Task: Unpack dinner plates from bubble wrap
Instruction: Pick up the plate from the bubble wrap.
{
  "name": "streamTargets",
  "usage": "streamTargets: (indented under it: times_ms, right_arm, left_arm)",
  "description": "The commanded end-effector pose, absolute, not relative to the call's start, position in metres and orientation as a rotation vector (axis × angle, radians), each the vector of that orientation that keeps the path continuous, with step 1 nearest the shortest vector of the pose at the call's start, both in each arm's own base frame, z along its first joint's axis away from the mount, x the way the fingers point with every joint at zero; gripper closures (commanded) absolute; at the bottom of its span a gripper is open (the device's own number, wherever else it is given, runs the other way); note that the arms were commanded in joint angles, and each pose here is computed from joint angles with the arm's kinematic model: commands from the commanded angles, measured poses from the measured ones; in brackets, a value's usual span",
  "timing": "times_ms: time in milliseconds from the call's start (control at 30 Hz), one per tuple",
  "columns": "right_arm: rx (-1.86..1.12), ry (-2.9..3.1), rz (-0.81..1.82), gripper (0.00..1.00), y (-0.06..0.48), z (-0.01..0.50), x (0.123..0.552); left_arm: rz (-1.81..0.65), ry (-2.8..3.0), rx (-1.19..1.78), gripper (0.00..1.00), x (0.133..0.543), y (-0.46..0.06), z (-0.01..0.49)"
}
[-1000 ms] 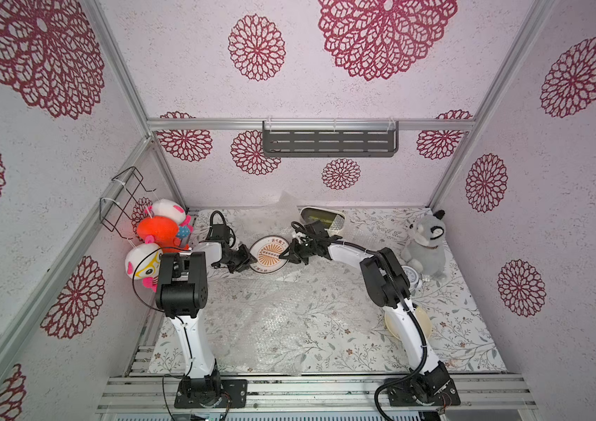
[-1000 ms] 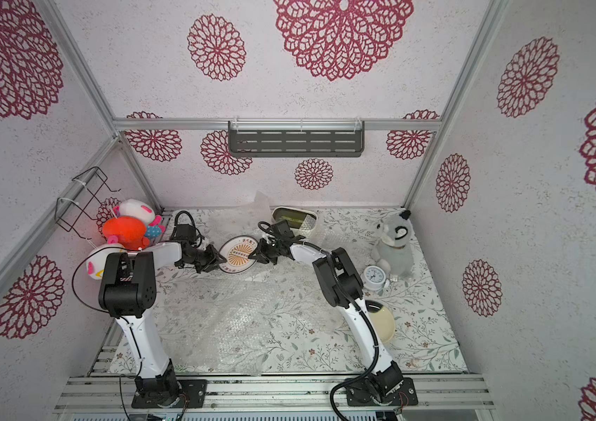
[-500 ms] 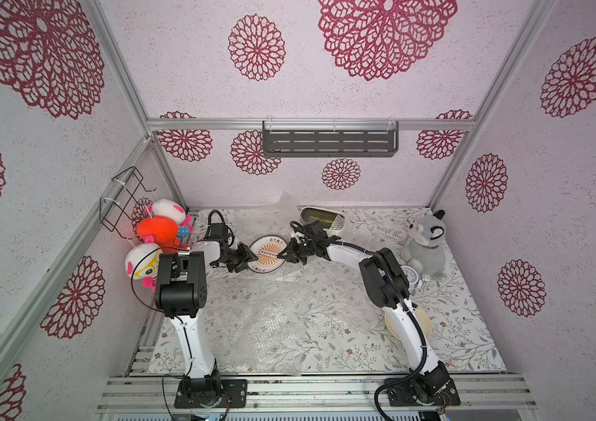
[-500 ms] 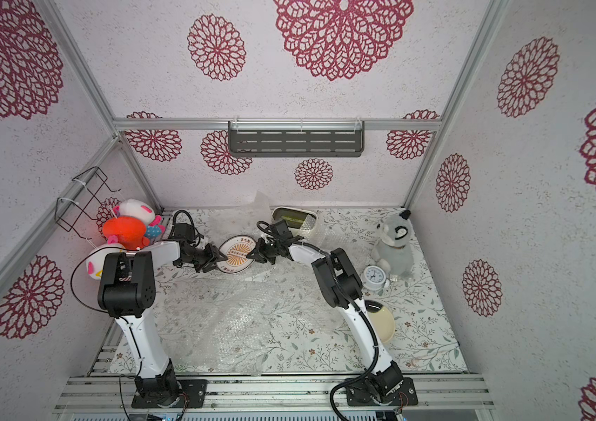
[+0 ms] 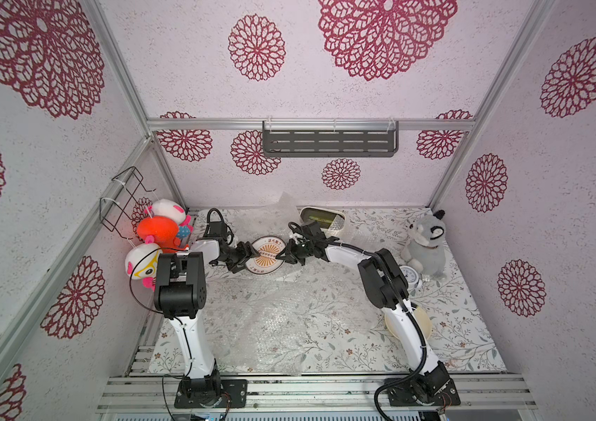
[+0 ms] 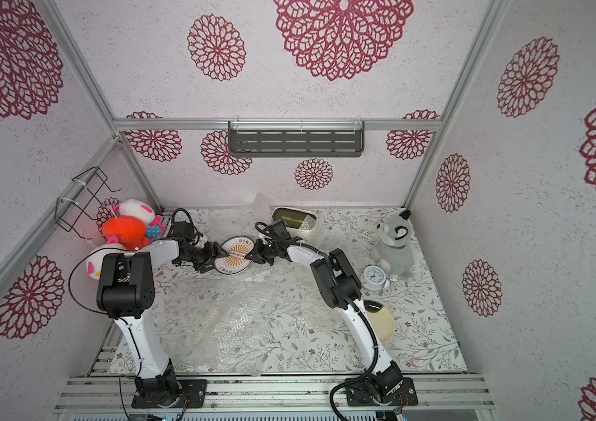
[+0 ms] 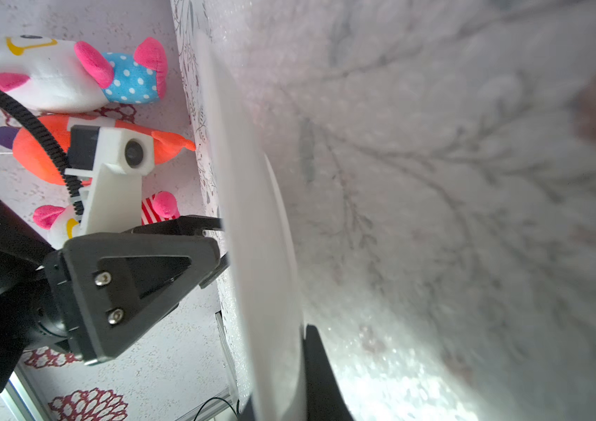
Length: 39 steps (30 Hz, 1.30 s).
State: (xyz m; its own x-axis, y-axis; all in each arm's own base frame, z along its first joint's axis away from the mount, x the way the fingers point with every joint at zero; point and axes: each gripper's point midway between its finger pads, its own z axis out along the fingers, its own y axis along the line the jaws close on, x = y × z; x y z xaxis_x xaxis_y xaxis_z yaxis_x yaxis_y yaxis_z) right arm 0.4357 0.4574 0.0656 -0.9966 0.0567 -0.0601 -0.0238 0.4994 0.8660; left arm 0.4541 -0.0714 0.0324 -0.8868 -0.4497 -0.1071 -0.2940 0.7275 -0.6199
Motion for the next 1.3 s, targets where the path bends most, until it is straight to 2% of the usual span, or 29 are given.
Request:
streamTargets:
  times_ms: [0,367,800,1267]
  right_arm:
    - [-0.033,2.530,1.595,0.95,0.465,0.115,0.440]
    - [-0.019,2.515,1.610,0.96,0.468,0.117,0.443]
    - [-0.036,2.509,1.606,0.96,0.468,0.124,0.444]
    - [-0.068,2.480,1.623,0.97,0.466,0.142,0.443]
  left_arm:
    - [-0.892,2.648,-0.569,0.16,0.459,-0.068,0.052]
    - [-0.867,2.642,-0.547,0.00,0.457,-0.065,0.062]
    - [-0.842,2.576,-0.525,0.02,0.460,-0.057,0.096]
    - [-0.838,2.534,-0.534,0.02,0.444,-0.048,0.122]
